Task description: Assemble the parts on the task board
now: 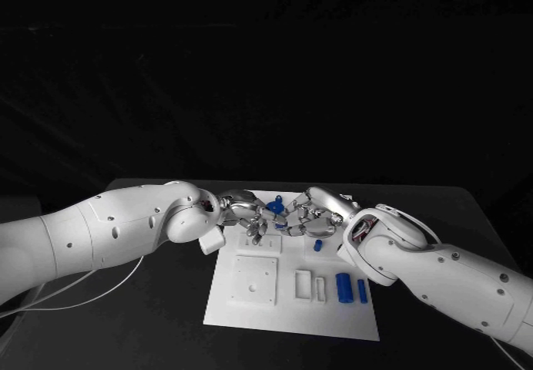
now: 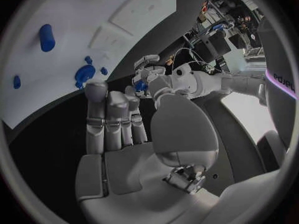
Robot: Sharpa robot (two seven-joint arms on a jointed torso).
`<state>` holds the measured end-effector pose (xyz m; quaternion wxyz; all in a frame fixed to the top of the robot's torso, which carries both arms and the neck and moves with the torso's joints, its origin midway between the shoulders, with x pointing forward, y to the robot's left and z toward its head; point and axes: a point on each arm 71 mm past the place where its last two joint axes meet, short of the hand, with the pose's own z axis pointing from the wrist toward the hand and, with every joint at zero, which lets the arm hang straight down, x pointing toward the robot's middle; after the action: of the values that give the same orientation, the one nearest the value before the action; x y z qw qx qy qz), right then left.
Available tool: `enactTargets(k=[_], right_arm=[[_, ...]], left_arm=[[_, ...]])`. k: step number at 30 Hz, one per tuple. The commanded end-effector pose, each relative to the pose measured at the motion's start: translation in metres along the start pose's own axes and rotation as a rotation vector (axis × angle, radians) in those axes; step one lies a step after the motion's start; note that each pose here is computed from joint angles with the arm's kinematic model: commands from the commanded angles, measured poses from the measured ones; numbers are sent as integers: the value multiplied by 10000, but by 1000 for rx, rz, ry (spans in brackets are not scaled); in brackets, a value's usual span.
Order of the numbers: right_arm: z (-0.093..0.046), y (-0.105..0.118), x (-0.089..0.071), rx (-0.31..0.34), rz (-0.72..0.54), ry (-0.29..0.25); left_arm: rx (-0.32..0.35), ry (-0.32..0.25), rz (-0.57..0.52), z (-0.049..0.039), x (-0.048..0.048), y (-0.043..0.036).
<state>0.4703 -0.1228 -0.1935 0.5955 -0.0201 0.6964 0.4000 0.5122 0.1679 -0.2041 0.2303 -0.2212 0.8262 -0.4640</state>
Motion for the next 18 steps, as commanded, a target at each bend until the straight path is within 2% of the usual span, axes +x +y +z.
enactTargets(k=[1,12,18], right_arm=[[-10,-27,-19,5,-5,-22],[-79,-166,-106,36,-8,-68],[-159,-345,-219,79,-1,-99]], left_arm=[[19,-31,-19,1,-17,-23],[-39,-36,-16,9,-35,18],[-155,-22,33,35,-66,75]])
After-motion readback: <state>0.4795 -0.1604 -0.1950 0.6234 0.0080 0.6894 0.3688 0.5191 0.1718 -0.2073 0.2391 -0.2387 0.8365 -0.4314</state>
